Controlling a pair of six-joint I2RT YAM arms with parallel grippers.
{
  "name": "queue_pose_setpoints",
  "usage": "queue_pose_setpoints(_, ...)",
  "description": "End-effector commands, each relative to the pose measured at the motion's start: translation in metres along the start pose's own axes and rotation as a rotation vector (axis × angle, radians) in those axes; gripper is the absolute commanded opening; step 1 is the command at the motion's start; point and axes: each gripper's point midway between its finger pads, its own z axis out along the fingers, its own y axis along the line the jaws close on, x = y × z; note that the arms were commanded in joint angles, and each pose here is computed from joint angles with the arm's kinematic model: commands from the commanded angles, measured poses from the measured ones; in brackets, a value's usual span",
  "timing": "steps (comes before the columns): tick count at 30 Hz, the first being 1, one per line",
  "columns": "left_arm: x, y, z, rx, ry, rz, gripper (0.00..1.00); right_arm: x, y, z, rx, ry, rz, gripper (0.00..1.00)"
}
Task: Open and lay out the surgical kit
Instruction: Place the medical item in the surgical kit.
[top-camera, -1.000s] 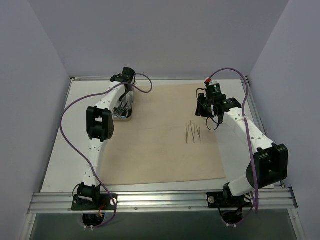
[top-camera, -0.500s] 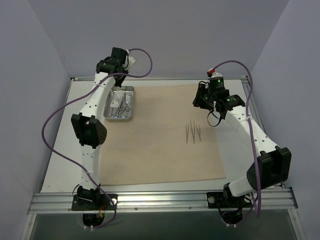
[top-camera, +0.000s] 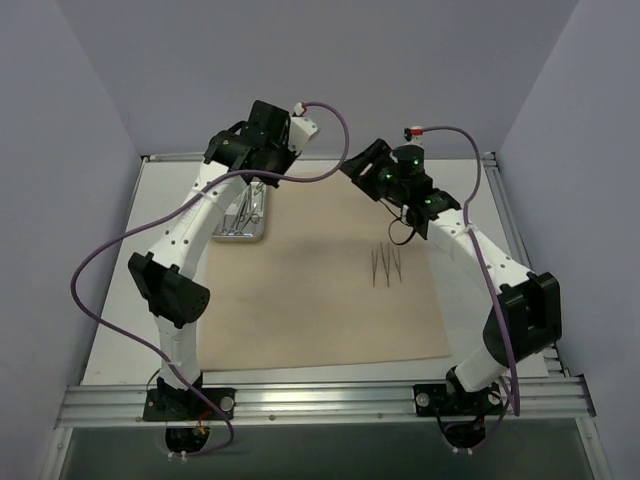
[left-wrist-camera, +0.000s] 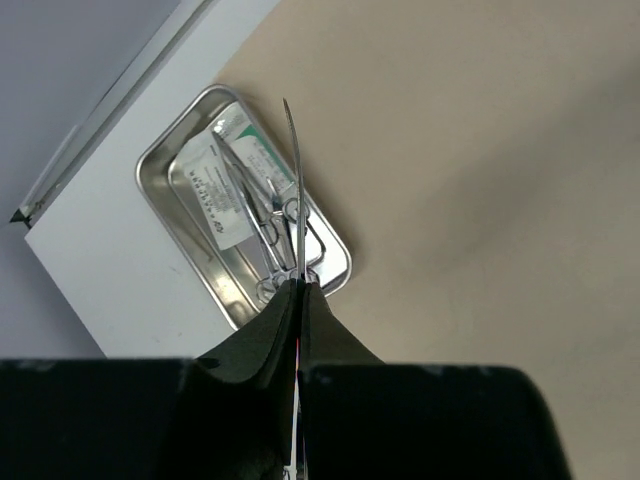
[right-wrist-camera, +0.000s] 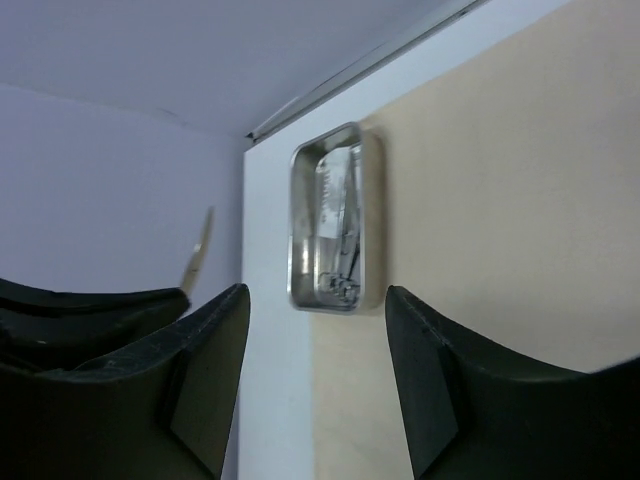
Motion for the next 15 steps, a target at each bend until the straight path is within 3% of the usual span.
queue_pose_setpoints(1, -0.016, -0.017, -0.012, 0.037, -0.069, 0.023, 0.02, 0.015, 0.071, 0.018, -0.225, -0.001, 0.171, 0.53)
queue_pose_setpoints(6, -0.03, -0.033, -0.022, 0.067, -0.115, 0.004, 0.02, 0.046, 0.094, 0.029, -0.296, 0.051, 0.248, 0.51)
queue_pose_setpoints(15, -0.031, -0.053, -0.025, 0.133, -0.125, -0.022, 0.02, 0.055, 0.095, 0.037, -0.329, 0.064, 0.336, 0.43)
